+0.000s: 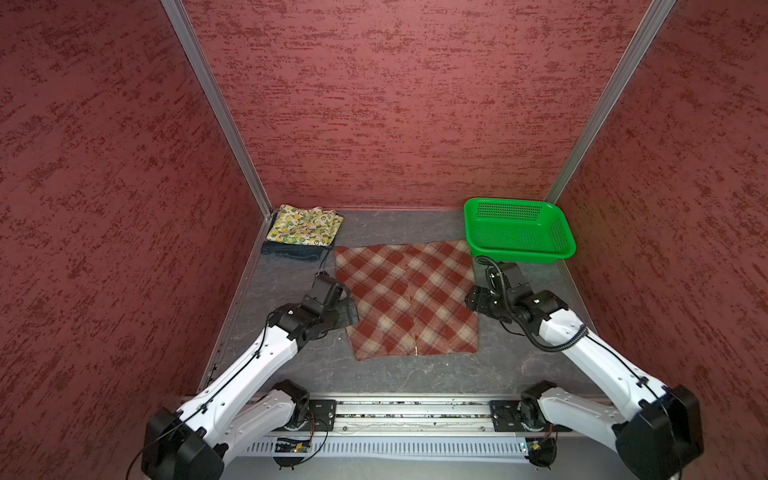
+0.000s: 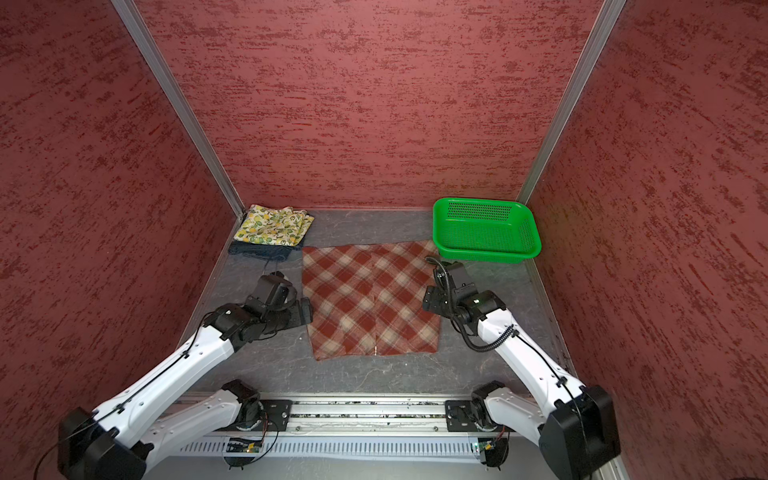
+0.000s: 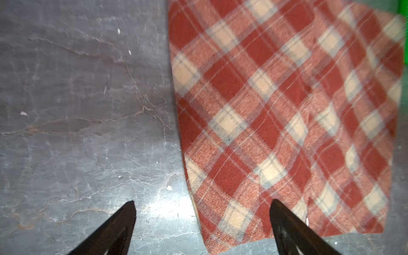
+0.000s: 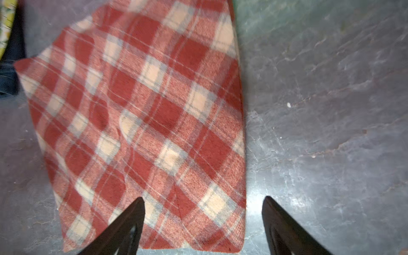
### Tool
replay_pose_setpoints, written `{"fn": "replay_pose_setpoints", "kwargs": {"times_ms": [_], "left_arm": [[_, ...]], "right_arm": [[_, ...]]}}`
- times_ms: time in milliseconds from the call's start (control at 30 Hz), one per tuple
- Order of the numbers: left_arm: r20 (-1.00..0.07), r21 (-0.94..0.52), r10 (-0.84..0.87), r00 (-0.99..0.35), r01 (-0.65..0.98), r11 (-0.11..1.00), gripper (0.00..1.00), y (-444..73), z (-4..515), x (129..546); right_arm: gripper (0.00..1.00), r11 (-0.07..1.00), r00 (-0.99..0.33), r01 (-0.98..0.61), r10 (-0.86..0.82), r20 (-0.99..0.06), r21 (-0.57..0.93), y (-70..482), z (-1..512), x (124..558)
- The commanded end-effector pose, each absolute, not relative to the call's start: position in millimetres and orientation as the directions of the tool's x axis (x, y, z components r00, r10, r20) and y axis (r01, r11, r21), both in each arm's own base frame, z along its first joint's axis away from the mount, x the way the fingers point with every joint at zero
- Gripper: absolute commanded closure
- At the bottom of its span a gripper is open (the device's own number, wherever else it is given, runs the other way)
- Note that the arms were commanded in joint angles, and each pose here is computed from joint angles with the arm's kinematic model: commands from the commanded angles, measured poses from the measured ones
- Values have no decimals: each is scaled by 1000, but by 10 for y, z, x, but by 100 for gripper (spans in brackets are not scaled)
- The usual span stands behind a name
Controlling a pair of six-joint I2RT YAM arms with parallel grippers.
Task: Fold and stack the skirts
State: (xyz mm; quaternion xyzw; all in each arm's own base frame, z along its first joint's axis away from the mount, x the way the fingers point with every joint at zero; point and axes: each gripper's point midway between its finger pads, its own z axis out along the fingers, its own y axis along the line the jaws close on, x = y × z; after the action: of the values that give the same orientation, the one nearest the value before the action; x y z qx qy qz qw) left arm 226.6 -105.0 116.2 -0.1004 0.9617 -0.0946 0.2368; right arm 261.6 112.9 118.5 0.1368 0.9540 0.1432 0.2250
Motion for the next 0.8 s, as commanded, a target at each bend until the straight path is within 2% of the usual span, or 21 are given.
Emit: {"fn": "replay_pose_setpoints", "kwargs": {"times_ms": [0, 167, 367, 467, 567, 633, 700, 767], "left_arm": [[-381, -193, -232, -895, -168, 967, 5, -1076, 951, 2188], [-300, -156, -235, -925, -195, 968, 5, -1059, 652, 2069], [-250, -158, -238, -939, -203, 966, 5, -1101, 417, 2026], [-228, -144, -233, -945, -204, 968, 6, -1107, 312, 2016], [-213, -139, -232, -949, -205, 969, 7, -1114, 223, 2010], [-208, -130, -231, -950, -208, 970, 13, -1104, 176, 2006], [-201, -122, -226, -953, -205, 971, 24, -1094, 133, 1987], [-200, -120, -228, -953, -207, 971, 37, -1088, 119, 1981]], "right_arm": [[21, 900, -874, 260, 373, -311, 349, 1127, 915, 2563], [33, 880, -874, 325, 419, -246, 345, 1029, 539, 2488], [38, 869, -879, 322, 422, -224, 375, 1055, 332, 2495], [49, 859, -879, 293, 414, -235, 420, 1132, 330, 2543], [65, 855, -874, 263, 407, -264, 447, 1169, 377, 2605], [81, 861, -871, 248, 399, -286, 445, 1167, 408, 2645], [99, 868, -865, 247, 398, -306, 431, 1139, 444, 2685], [100, 874, -858, 241, 395, -328, 421, 1118, 511, 2726]]}}
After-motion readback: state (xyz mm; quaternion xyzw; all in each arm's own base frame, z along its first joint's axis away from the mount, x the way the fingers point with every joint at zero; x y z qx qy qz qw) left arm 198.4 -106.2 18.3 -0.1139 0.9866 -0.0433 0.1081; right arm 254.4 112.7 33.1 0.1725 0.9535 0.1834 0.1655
